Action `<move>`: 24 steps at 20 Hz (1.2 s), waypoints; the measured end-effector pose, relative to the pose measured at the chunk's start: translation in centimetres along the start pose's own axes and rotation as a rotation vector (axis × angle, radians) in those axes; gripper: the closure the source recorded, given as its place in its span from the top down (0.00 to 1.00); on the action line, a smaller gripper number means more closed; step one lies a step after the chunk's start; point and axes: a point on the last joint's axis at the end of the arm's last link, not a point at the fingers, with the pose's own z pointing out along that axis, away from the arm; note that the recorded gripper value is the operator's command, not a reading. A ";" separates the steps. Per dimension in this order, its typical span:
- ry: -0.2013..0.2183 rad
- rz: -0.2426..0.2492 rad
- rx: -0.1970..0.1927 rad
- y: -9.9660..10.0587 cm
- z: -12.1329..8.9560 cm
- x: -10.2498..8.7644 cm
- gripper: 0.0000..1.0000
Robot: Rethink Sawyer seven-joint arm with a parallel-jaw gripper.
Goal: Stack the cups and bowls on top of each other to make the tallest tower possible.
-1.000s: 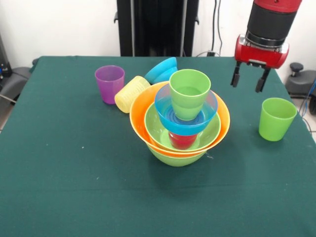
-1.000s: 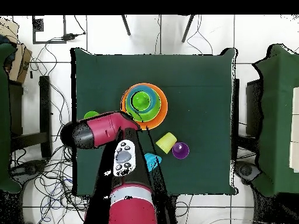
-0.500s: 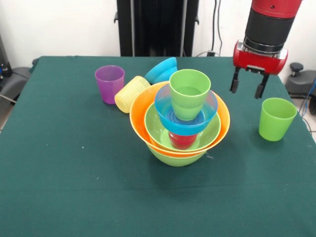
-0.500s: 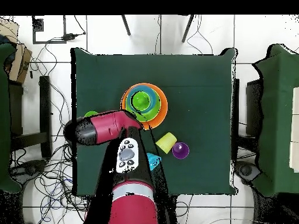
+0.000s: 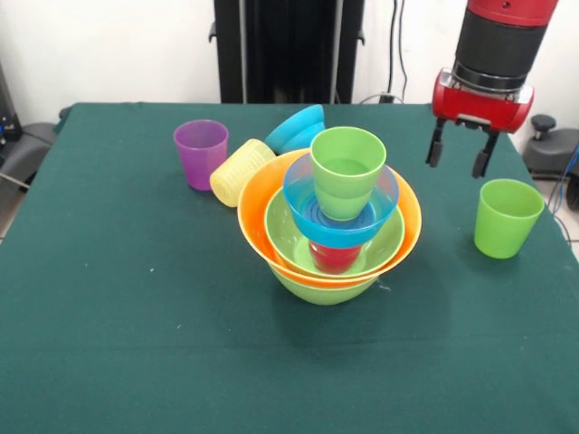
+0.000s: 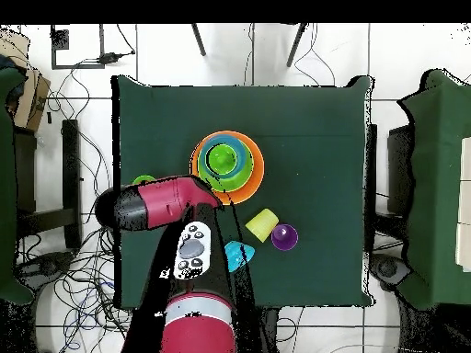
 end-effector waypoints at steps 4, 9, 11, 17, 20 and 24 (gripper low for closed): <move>-0.001 0.002 -0.003 0.6 -0.3 0.3 1.00; 0.002 0.014 -0.012 1.3 -0.5 0.6 1.00; 0.000 0.015 -0.014 1.5 -0.6 0.7 1.00; -0.023 0.016 -0.026 2.4 -0.7 1.0 1.00; -0.031 0.021 -0.027 2.6 -0.4 1.1 1.00; -0.038 0.030 -0.027 2.6 0.7 1.0 1.00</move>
